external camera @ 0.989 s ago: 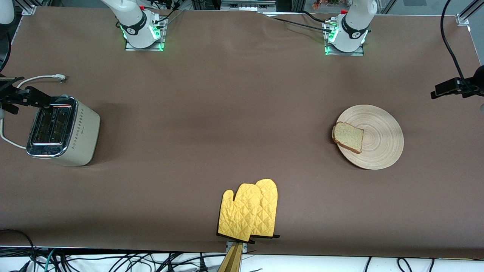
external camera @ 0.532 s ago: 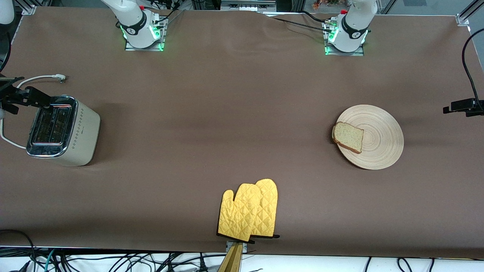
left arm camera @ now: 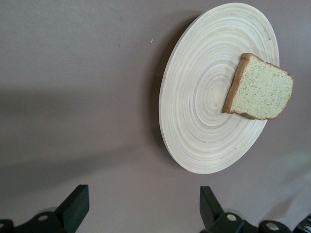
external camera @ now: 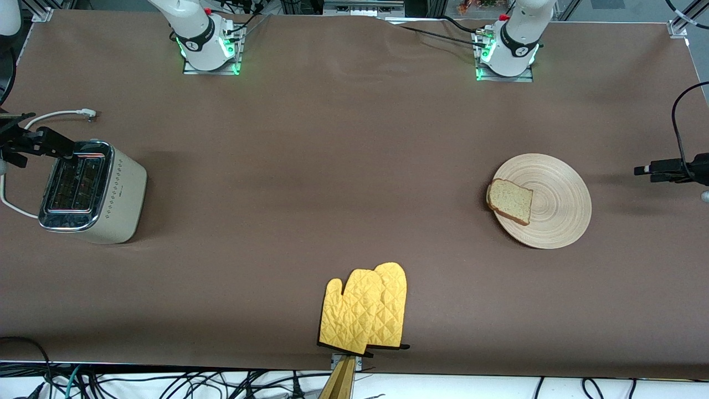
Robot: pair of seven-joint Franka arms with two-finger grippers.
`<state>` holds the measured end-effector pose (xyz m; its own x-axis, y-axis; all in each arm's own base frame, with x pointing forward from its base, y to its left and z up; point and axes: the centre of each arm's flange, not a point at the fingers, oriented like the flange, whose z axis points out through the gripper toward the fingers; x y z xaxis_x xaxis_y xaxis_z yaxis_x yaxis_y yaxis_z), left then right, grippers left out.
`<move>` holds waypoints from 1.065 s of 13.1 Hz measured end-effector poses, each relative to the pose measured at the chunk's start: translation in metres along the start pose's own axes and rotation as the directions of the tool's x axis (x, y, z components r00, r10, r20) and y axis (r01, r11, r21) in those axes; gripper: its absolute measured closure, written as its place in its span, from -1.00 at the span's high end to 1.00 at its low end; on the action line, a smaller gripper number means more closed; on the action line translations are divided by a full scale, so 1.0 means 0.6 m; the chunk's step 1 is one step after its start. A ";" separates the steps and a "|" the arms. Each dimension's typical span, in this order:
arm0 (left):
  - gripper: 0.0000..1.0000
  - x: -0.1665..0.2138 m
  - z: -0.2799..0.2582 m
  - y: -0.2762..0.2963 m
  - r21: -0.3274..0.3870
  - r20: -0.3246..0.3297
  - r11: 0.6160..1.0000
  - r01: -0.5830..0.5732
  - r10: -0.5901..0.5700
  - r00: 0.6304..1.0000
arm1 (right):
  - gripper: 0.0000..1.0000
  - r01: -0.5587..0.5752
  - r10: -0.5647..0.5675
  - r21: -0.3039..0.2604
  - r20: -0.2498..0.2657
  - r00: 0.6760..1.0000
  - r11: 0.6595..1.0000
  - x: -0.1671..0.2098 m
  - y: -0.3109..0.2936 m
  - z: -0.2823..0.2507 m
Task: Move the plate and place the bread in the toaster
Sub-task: 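Lower the left gripper to the wooden plate rim and grasp it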
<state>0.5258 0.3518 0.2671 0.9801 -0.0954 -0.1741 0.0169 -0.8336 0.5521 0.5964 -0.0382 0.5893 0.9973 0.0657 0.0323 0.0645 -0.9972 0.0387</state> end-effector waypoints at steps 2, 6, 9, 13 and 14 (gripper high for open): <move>1.00 0.006 0.038 -0.040 -0.080 -0.016 0.997 -0.011 0.010 1.000 | 1.00 0.000 0.000 0.000 0.000 1.000 1.000 0.000 0.000 0.000; 1.00 0.026 0.115 -0.067 -0.210 -0.031 0.978 -0.012 0.006 1.000 | 1.00 0.000 0.000 0.000 0.001 1.000 1.000 0.000 0.000 0.000; 1.00 0.043 0.157 -0.065 -0.284 -0.039 0.959 -0.015 0.004 0.999 | 1.00 -0.001 0.001 0.000 0.001 1.000 1.000 0.000 0.000 0.000; 1.00 0.060 0.187 -0.052 -0.350 -0.050 0.936 -0.024 0.007 0.999 | 1.00 -0.001 0.001 0.000 0.001 1.000 1.000 0.000 0.001 0.000; 1.00 0.062 0.197 -0.052 -0.370 -0.055 0.929 -0.025 0.005 0.998 | 1.00 -0.001 0.001 0.000 0.001 1.000 1.000 0.000 0.001 0.000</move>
<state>0.5386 0.3100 0.1471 0.9896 -0.0694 -0.1260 0.0643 -0.5704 0.8189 0.5964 -0.0385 0.5890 0.9974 0.0651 0.0314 0.0639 -0.9972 0.0385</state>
